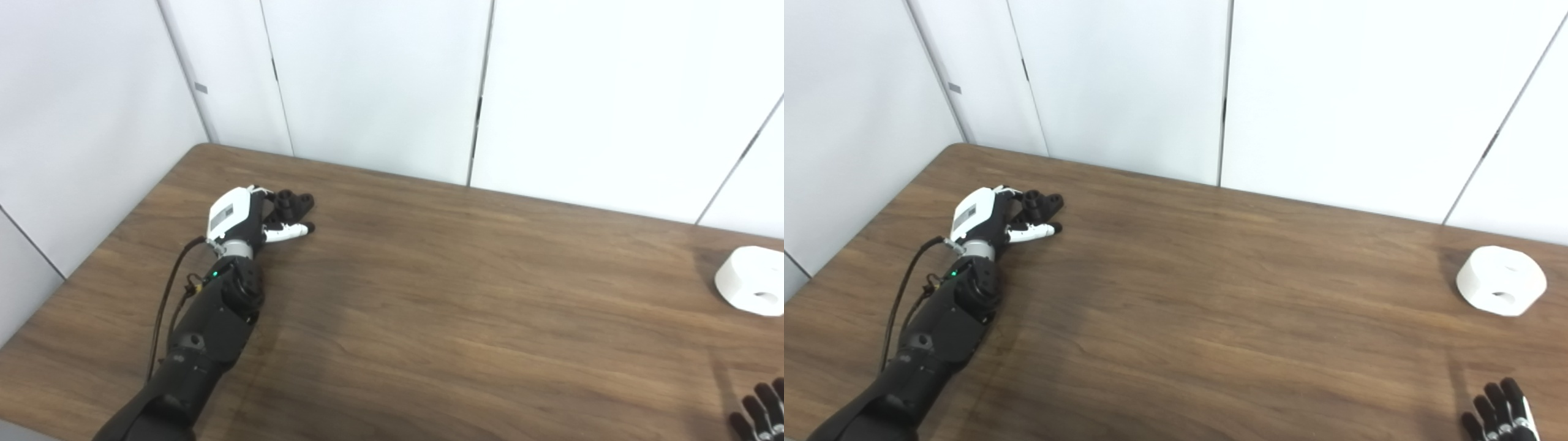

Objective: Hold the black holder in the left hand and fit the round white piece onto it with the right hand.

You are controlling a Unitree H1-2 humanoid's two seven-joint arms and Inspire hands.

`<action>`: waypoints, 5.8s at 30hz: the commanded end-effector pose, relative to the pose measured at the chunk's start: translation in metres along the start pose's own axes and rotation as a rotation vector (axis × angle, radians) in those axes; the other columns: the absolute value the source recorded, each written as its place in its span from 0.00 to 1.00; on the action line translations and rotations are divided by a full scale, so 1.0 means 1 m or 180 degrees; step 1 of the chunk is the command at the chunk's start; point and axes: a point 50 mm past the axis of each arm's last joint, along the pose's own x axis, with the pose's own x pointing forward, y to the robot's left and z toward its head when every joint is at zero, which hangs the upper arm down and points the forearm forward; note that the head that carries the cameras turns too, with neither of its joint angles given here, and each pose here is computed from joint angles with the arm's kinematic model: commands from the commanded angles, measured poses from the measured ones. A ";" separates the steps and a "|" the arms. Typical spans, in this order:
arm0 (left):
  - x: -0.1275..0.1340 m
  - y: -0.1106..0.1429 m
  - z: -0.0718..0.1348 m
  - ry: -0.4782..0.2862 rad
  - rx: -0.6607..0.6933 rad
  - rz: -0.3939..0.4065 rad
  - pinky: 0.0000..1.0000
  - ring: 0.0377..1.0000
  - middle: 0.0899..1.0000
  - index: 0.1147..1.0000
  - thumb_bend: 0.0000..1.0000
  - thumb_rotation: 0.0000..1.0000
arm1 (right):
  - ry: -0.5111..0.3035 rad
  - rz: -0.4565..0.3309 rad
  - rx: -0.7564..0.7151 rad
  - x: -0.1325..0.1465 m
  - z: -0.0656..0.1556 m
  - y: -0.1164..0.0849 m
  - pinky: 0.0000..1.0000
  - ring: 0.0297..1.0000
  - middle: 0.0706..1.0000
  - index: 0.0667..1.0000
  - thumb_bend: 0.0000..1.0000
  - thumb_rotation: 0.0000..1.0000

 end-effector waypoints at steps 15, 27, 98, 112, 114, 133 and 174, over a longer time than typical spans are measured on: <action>0.013 0.024 0.006 -0.0016 0.0002 0.0138 0.98 0.95 0.86 0.62 0.86 0.30 | 0.0210 -0.0014 0.0014 -0.011 -0.006 -0.003 1.00 1.00 1.00 1.00 0.68 1.00; 0.009 0.024 -0.006 0.0073 0.0226 0.0140 0.93 0.92 0.83 0.59 0.87 0.25 | 0.0204 -0.0037 -0.0014 -0.012 -0.004 -0.006 1.00 1.00 1.00 1.00 0.69 1.00; -0.159 -0.067 0.096 -0.2129 0.0275 -0.1274 0.82 0.87 0.75 0.42 0.52 0.06 | 0.0156 0.0036 0.0130 -0.009 0.002 0.036 1.00 1.00 1.00 1.00 0.62 1.00; -0.213 -0.081 0.117 -0.2825 0.0320 -0.1751 0.80 0.86 0.75 0.42 0.52 0.05 | 0.0204 0.0010 0.0146 -0.007 0.004 0.064 1.00 1.00 1.00 1.00 0.63 1.00; -0.224 -0.083 0.118 -0.2885 0.0326 -0.1810 0.81 0.86 0.75 0.42 0.52 0.05 | 0.0221 0.0014 0.0136 -0.006 0.005 0.067 1.00 1.00 1.00 1.00 0.63 1.00; -0.267 -0.100 0.113 -0.2969 0.0339 -0.1794 0.91 0.88 0.76 0.42 0.52 0.05 | 0.0208 -0.0034 0.0182 -0.005 0.018 0.072 1.00 1.00 1.00 1.00 0.65 1.00; -0.237 -0.097 0.056 -0.2794 0.0289 -0.1906 0.86 0.87 0.76 0.42 0.52 0.05 | -0.0606 -0.0981 -0.3079 0.130 0.160 0.008 1.00 1.00 0.98 0.94 0.75 0.34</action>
